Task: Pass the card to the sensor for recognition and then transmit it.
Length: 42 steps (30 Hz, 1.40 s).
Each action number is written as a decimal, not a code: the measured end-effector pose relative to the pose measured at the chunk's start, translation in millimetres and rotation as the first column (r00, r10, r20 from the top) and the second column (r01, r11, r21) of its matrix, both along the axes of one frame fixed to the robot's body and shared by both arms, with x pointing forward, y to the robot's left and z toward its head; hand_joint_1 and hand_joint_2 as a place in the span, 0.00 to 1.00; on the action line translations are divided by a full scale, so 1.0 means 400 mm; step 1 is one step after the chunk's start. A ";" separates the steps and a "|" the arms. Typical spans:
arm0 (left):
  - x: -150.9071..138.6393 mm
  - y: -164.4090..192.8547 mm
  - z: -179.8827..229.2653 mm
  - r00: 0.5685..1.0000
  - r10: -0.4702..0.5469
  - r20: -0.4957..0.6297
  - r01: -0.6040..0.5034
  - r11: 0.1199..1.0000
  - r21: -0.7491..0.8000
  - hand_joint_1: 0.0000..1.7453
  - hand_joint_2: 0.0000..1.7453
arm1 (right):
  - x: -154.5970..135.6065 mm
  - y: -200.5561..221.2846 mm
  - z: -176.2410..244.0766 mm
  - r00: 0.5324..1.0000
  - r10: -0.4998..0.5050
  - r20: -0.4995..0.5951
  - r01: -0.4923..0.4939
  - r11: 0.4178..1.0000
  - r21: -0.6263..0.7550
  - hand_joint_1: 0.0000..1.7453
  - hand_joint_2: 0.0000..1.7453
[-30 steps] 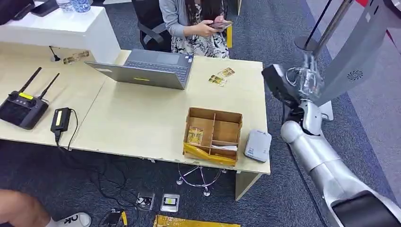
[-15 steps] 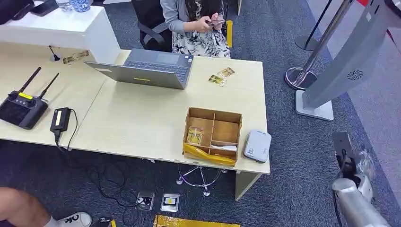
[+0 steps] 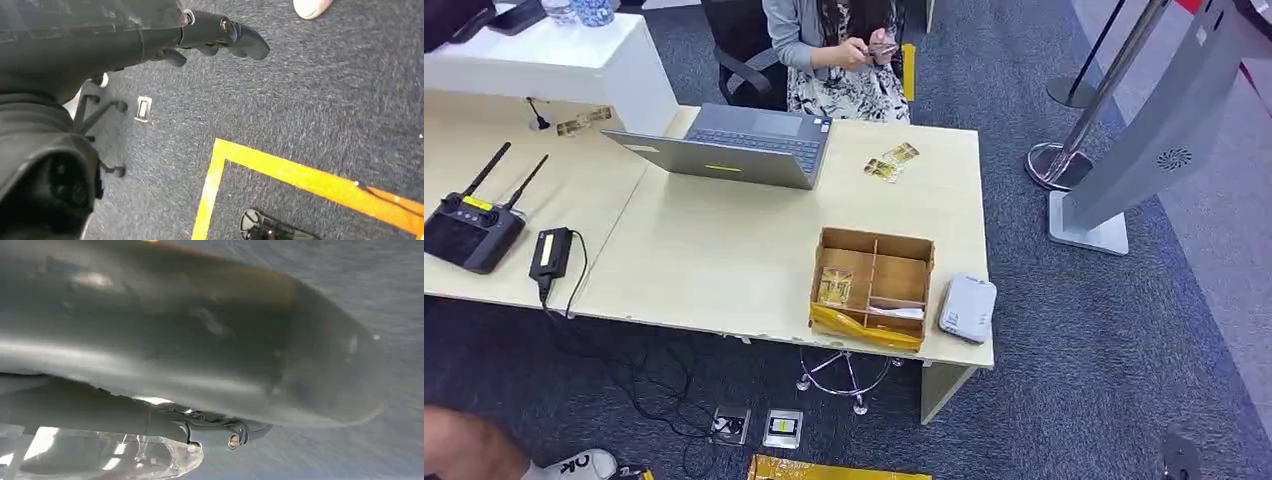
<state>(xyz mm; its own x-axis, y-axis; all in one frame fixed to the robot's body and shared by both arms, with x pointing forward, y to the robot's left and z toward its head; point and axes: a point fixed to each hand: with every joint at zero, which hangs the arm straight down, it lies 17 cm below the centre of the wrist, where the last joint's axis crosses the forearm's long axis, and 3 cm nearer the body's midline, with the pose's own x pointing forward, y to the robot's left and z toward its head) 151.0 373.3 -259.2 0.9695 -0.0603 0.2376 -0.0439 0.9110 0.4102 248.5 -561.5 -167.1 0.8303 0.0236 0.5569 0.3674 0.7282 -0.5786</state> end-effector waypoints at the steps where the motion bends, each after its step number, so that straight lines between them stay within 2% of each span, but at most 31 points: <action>1: -0.008 0.001 -0.002 1.000 0.008 0.003 -0.008 1.000 -0.002 0.00 0.00 | -0.019 0.019 -0.019 1.000 0.000 -0.018 0.001 1.000 0.024 0.00 0.00; 4: -0.018 -0.002 -0.005 1.000 0.018 0.012 -0.018 1.000 -0.010 0.00 0.00 | -0.041 0.064 -0.049 0.999 0.009 -0.032 -0.007 0.998 0.060 0.00 0.00; 9: -0.017 -0.022 -0.009 0.999 0.046 0.012 -0.045 0.997 -0.057 0.00 0.00 | 0.004 0.153 -0.067 0.992 0.123 0.003 -0.122 0.983 0.141 0.00 0.00; 15: 0.000 -0.006 -0.001 0.998 0.044 0.039 -0.043 0.999 -0.026 0.00 0.00 | 0.049 0.219 -0.069 0.980 0.200 0.014 -0.199 0.967 0.157 0.00 0.00; 22: -0.019 0.003 -0.006 0.997 0.070 0.016 -0.069 0.997 -0.040 0.00 0.00 | 0.040 0.244 -0.083 0.976 0.216 -0.027 -0.208 0.964 0.168 0.00 0.00; 34: -0.020 -0.002 -0.008 0.995 0.093 0.034 -0.091 0.994 -0.061 0.00 0.00 | 0.047 0.266 -0.084 0.970 0.240 -0.023 -0.234 0.959 0.161 0.00 0.00; 37: -0.023 -0.019 -0.012 0.983 0.179 0.040 -0.173 0.978 -0.118 0.00 0.00 | 0.057 0.281 -0.084 0.967 0.253 -0.024 -0.246 0.955 0.164 0.00 0.00; 40: -0.030 -0.034 -0.015 0.947 0.310 0.081 -0.292 0.939 -0.182 0.00 0.00 | 0.062 0.289 -0.084 0.965 0.262 -0.029 -0.254 0.954 0.158 0.00 0.00; 42: -0.038 -0.032 -0.014 0.933 0.342 0.112 -0.319 0.930 -0.184 0.00 0.00 | 0.060 0.288 -0.084 0.965 0.261 -0.032 -0.253 0.955 0.156 0.00 0.00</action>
